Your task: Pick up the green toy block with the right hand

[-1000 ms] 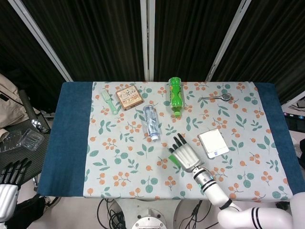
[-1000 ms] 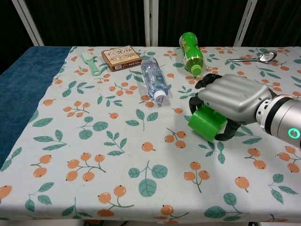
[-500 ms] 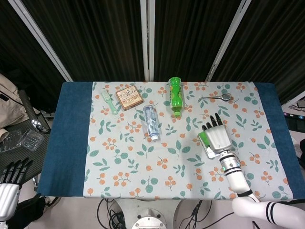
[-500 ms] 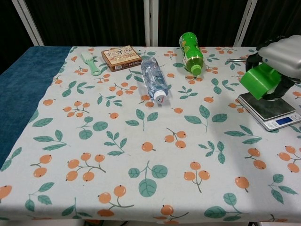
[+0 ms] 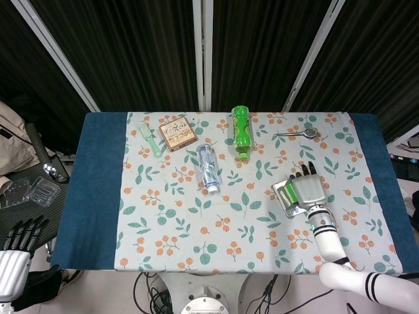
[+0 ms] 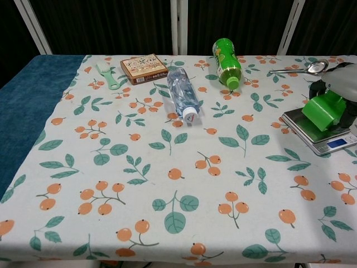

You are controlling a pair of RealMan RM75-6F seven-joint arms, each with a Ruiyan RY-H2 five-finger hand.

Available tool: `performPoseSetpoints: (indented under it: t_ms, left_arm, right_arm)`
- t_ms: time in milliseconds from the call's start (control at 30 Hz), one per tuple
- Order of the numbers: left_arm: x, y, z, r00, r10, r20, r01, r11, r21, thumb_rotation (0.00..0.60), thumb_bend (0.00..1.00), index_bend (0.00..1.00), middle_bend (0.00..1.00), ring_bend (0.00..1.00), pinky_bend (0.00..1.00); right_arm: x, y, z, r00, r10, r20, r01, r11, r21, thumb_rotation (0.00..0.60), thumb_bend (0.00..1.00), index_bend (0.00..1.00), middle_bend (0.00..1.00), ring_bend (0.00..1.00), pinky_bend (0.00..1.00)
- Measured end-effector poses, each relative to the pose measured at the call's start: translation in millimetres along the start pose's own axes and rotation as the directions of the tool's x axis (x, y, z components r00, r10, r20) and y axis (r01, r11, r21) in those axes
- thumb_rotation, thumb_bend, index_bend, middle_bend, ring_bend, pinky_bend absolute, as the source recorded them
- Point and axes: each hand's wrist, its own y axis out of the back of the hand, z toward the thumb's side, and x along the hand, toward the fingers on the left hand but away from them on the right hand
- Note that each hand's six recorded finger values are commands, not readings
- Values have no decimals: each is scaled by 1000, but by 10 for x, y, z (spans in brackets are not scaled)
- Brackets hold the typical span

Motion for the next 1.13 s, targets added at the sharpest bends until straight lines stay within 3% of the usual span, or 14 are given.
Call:
performPoseSetpoints:
  t_ms: [67, 167, 467, 633, 800, 967, 1133]
  left_arm:
    - [1, 2, 0, 1000, 0, 1, 0, 1000, 0, 600, 61, 43, 27, 0, 0]
    - [-2, 2, 4, 1000, 0, 3, 0, 1000, 1, 600, 62, 43, 26, 0, 0]
    - [-12, 8, -7, 1000, 2, -1, -2, 1000, 0, 600, 61, 43, 26, 0, 0]
    - [-4, 11, -5, 1000, 5, 1, -5, 1000, 0, 600, 61, 43, 26, 0, 0]
    - [35, 8, -17, 1000, 5, -1, -5, 1000, -5, 600, 61, 43, 26, 0, 0]
    - [90, -13, -26, 1000, 1, 0, -1, 1000, -9, 600, 61, 43, 26, 0, 0]
    - [184, -45, 0, 1000, -4, 18, 4, 1000, -9, 600, 61, 43, 26, 0, 0]
  right_arm:
    - [8, -7, -9, 1000, 15, -1, -15, 1000, 1, 600, 28, 94, 244, 22, 0]
    - [19, -2, -11, 1000, 28, -3, -28, 1000, -2, 600, 26, 23, 174, 1, 0]
    - [68, 74, -19, 1000, 13, -9, -13, 1000, -22, 600, 26, 0, 106, 0, 0]
    - [229, 190, -82, 999, -40, -14, 40, 999, -37, 600, 26, 0, 84, 0, 0]
    - [567, 249, -292, 988, -152, -11, 152, 988, -34, 600, 9, 0, 7, 0, 0]
    - [1026, 79, -582, 970, -244, -1, 242, 963, -121, 600, 0, 0, 0, 0, 0]
    - [1476, -327, -1071, 956, -280, 90, 294, 927, -232, 600, 0, 0, 0, 0, 0]
